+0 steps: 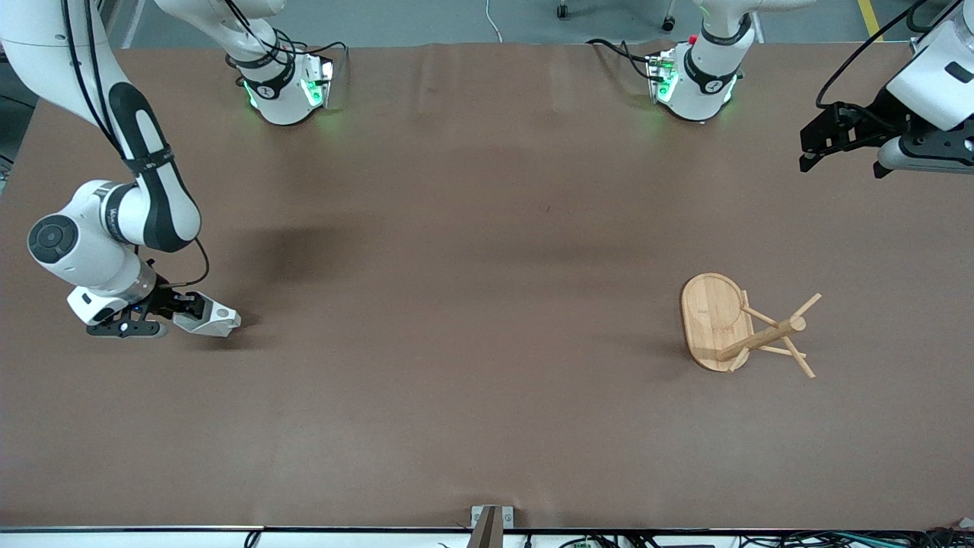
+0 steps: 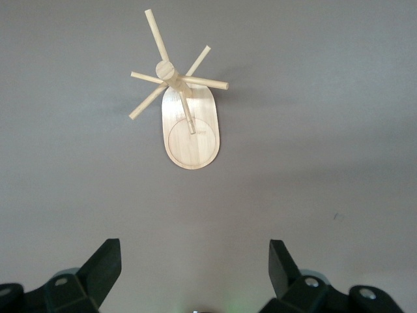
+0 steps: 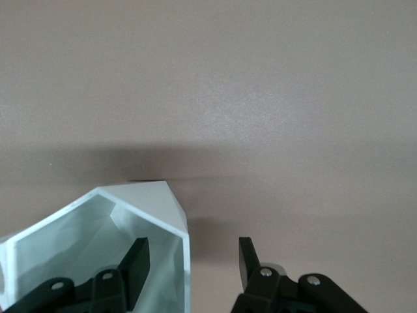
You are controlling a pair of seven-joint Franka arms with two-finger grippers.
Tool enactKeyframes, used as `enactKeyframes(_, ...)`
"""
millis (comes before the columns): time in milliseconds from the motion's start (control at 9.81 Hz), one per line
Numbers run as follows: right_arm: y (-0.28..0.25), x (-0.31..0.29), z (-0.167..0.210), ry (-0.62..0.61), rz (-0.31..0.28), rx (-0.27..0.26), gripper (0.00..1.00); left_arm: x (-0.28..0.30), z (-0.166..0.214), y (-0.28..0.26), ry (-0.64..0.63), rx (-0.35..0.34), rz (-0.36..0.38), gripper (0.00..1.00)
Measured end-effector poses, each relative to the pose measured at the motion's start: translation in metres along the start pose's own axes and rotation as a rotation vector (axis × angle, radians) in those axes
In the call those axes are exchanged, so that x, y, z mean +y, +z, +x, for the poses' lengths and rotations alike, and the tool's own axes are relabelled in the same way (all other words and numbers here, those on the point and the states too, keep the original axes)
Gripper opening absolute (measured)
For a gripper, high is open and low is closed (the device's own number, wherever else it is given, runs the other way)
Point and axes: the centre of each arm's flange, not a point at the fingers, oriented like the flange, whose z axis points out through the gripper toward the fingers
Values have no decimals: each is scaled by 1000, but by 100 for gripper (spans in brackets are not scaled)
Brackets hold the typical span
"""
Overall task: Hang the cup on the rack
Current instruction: 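Lift the white cup with the right gripper toward the table middle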
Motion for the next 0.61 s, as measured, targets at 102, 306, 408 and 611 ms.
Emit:
enactKeyframes(102,0,0,0,1,0,3,43,0,0,0,0,0,0,100)
enactKeyframes(306,-1,1,1,27,16,11,13,0,0,0,0,-3,0,100)
enactKeyframes(408,-5,0,2,34,27,19,5,0,0,0,0,-3,0,100)
enactKeyframes(611,-7,-1,4,28,31,7,5,0,0,0,0,-4,0,100)
